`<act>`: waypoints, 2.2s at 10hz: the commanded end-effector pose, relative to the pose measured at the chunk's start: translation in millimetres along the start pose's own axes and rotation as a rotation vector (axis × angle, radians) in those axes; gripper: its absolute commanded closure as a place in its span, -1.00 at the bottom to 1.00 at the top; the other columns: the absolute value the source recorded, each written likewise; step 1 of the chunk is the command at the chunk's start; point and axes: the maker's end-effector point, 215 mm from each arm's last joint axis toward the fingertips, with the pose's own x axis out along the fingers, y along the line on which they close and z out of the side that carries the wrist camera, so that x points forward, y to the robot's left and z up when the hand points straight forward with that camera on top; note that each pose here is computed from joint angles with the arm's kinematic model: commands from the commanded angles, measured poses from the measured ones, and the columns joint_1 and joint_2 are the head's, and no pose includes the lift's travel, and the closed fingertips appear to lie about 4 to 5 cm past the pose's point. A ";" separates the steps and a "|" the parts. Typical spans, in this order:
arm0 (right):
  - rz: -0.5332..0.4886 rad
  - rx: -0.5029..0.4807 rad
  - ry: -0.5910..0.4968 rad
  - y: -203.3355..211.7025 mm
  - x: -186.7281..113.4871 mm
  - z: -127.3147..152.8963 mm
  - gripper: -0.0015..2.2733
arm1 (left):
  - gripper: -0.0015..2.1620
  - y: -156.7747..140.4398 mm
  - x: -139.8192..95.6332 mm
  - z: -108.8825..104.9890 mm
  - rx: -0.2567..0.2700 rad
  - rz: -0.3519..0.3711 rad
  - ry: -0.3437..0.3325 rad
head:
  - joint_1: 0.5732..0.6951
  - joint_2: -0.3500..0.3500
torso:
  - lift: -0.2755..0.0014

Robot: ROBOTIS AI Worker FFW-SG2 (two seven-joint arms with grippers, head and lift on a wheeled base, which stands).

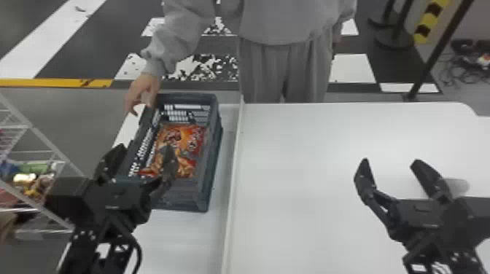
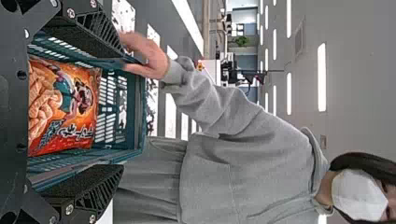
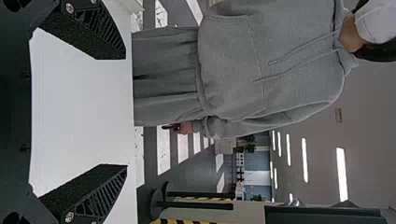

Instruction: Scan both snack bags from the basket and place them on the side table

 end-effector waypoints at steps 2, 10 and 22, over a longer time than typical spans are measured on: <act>0.000 -0.001 0.002 0.3 -0.1 -1.3 -0.91 | -0.81 8.8 10.4 -5.3 -0.004 0.012 0.030 | 1.00 0.26 | 0.45; -0.001 -0.017 0.021 -0.5 -3.1 -7.5 -0.91 | -0.82 29.3 96.8 -84.1 -0.090 0.012 0.524 | 1.00 0.34 | 0.45; 0.000 -0.032 0.039 0.3 -3.8 -13.0 -0.91 | 0.98 19.7 95.8 -108.3 -0.162 -0.029 0.721 | 1.00 0.30 | 0.45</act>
